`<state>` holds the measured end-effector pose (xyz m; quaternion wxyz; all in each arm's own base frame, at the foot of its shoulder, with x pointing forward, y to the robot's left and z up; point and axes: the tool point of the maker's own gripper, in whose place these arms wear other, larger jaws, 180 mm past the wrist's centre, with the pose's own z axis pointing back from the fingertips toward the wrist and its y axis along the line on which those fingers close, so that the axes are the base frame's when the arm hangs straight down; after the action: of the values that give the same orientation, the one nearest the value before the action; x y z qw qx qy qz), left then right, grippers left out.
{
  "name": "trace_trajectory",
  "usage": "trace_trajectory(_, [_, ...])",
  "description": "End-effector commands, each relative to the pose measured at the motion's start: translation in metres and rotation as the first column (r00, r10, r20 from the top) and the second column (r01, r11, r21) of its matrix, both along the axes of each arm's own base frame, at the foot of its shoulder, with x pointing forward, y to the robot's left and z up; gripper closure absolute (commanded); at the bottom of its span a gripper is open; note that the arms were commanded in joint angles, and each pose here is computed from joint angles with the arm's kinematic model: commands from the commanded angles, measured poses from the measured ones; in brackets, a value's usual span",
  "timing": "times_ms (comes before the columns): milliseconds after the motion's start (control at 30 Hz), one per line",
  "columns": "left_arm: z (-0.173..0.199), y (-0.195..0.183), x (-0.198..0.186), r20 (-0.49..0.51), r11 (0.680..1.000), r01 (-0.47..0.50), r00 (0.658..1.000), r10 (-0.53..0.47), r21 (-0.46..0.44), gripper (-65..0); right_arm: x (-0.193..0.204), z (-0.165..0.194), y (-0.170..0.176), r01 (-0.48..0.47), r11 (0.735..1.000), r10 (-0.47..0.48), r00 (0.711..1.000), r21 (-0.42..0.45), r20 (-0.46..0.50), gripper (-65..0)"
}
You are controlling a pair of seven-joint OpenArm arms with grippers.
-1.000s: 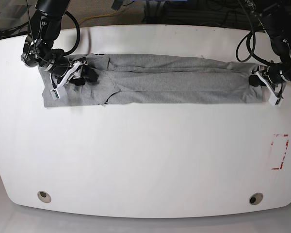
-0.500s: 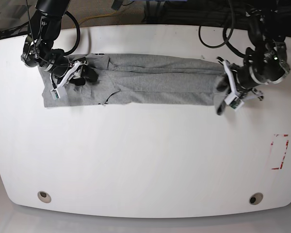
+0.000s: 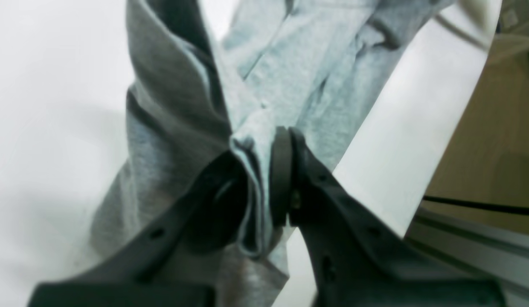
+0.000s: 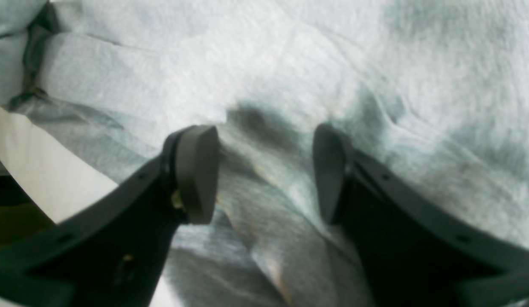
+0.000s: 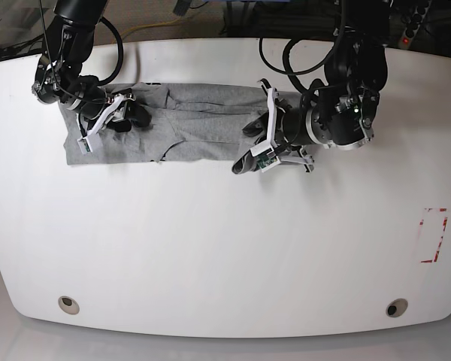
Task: Fold the T-shirt properly
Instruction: 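Release the strip end and move the left gripper inward to grasp the strip, then regrasp both ends of the grey strip with both grippers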
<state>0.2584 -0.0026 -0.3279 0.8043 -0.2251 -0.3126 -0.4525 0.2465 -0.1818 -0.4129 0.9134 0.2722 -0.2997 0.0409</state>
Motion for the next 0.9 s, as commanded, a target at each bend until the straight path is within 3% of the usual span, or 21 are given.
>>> trace_trajectory(0, [0.007,-0.009,0.004,0.012,0.999,0.007,1.0,-0.007,-0.043,-1.5,0.002,0.002,-0.006,-0.006,1.0,0.006,1.0,-0.03,-0.001,-34.2])
trace_trajectory(200, [-0.003,-0.009,0.003,-0.027,0.999,0.004,1.0,-0.005,-0.04,-19.0,0.007,0.005,-0.005,-0.005,1.0,0.005,1.0,-0.029,0.011,-34.2])
trace_trajectory(433, [0.004,-0.034,-0.005,-0.03,0.997,0.053,0.998,-0.055,-0.062,-47.9,0.008,0.006,-0.007,-0.006,0.999,0.006,1.0,-0.034,0.014,-34.2])
trace_trajectory(633, [0.035,-0.051,-0.005,0.014,0.992,0.023,1.0,-0.022,-0.12,-50.6,0.008,0.006,-0.008,-0.007,0.999,0.007,1.0,-0.039,0.015,-34.2])
trace_trajectory(867, [0.04,0.015,0.031,0.057,0.981,-0.173,0.982,0.179,-0.088,-50.6,0.025,0.037,-0.007,-0.026,0.996,0.035,0.993,-0.08,0.116,-34.2])
